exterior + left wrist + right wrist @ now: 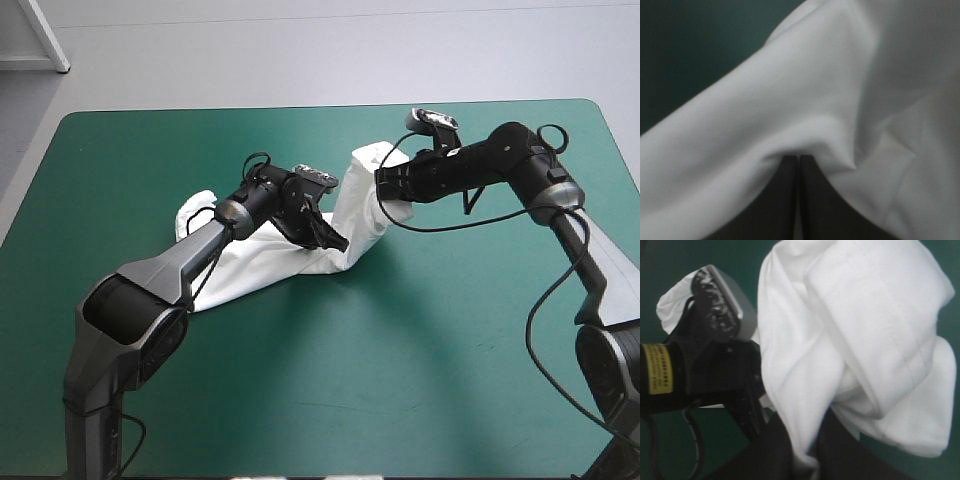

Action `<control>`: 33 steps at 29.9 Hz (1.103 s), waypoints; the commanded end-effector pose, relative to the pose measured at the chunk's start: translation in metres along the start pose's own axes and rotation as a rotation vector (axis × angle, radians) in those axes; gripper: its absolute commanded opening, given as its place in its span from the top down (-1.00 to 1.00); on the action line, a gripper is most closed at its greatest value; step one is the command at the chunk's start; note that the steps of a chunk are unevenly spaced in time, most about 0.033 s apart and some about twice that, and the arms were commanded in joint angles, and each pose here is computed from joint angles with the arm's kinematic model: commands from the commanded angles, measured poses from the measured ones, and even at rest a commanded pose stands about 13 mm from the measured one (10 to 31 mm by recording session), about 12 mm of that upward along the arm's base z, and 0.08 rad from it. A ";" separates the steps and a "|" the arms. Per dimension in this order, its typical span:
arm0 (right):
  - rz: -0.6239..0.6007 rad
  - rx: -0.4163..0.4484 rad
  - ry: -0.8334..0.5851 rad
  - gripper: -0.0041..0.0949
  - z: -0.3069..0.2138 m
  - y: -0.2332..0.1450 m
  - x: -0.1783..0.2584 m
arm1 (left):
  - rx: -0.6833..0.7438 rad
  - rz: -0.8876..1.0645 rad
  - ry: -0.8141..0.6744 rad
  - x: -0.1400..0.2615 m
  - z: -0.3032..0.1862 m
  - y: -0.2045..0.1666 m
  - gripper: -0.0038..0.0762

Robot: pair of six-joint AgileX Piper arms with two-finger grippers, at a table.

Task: Fold the cloth

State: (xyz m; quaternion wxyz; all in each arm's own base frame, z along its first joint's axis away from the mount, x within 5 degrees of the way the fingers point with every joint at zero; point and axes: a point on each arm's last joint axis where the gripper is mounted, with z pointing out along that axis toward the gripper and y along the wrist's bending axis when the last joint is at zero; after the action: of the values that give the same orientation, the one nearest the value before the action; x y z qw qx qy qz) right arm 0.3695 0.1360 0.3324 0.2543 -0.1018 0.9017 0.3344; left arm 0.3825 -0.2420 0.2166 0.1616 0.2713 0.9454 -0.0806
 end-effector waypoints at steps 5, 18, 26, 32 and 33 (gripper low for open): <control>-0.080 -0.054 -0.114 0.93 -0.027 0.048 -0.015 | 0.020 0.010 -0.070 -0.006 -0.018 -0.004 0.85; -0.092 -0.084 -0.087 0.93 -0.016 0.057 -0.011 | -0.224 0.107 -0.222 0.009 -0.151 0.013 0.85; -0.190 -0.190 -0.015 0.93 0.031 0.107 -0.009 | -0.326 -0.043 -0.139 0.051 -0.216 0.068 0.85; -0.275 -0.302 -0.011 0.93 0.070 0.162 -0.013 | -0.396 -0.172 -0.143 0.090 -0.249 0.106 0.86; -0.282 -0.319 -0.001 0.93 0.079 0.170 -0.012 | -0.409 -0.190 -0.147 0.096 -0.254 0.110 0.85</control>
State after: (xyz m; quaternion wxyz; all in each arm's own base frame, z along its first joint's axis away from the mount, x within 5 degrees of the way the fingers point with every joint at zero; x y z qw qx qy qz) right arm 0.3643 0.2961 0.3394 0.2393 -0.2515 0.8549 0.3856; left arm 0.3215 -0.0630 0.3891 0.2499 0.1628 0.9521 0.0673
